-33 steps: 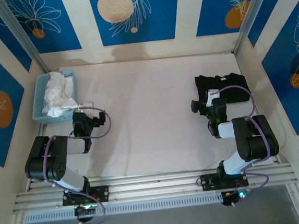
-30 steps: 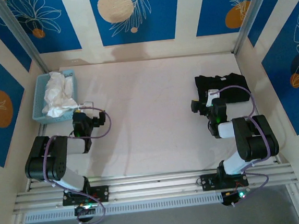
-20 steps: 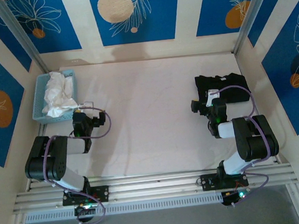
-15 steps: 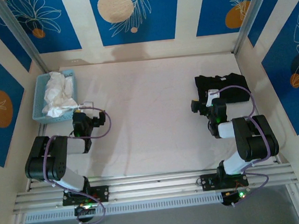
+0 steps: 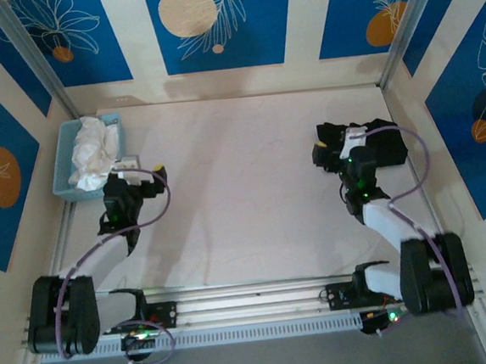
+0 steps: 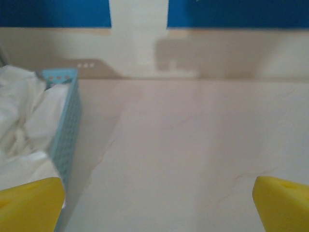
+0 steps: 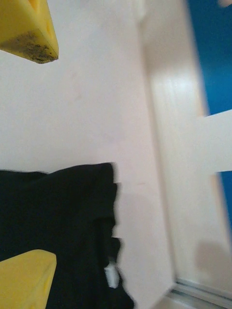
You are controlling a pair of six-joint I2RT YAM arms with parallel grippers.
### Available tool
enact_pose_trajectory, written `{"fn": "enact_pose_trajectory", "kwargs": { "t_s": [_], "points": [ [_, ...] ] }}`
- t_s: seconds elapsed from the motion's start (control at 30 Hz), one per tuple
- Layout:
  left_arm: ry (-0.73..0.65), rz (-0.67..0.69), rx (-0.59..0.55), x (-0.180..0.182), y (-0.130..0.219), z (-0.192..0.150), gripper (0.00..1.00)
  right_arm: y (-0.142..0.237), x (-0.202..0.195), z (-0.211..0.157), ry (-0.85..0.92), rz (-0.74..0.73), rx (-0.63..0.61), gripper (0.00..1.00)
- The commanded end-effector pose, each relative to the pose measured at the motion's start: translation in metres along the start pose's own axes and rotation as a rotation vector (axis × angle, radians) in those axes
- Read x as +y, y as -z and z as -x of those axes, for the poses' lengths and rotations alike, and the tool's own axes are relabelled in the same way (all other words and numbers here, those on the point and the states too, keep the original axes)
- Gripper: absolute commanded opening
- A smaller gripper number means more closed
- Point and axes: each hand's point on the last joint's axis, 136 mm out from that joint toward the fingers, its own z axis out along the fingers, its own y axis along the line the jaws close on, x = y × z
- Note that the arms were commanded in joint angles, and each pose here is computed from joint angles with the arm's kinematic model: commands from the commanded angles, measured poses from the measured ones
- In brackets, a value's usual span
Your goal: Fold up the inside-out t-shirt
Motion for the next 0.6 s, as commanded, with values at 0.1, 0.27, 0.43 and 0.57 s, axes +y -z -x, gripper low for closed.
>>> {"fn": "enact_pose_trajectory", "kwargs": {
  "t_s": [0.1, 0.27, 0.43, 0.57],
  "points": [
    [0.347, 0.254, 0.189, 0.043, 0.0, 0.019, 1.0, 0.022, 0.095, 0.011, 0.038, 0.281, 0.138, 0.97],
    [0.469, 0.484, 0.314, 0.129, -0.018, 0.018, 0.98, 0.021, 0.14, 0.0, 0.156, 0.336, 0.21, 0.97],
    [0.52, 0.624, 0.449, 0.189, -0.036, -0.008, 1.0, 0.021, 0.144, -0.009, 0.116, 0.357, 0.222, 0.98],
    [0.449, 0.696, 0.566, 0.215, -0.053, -0.031, 1.0, 0.02, 0.139, -0.016, 0.102, 0.339, 0.243, 0.98]
  ]
}}
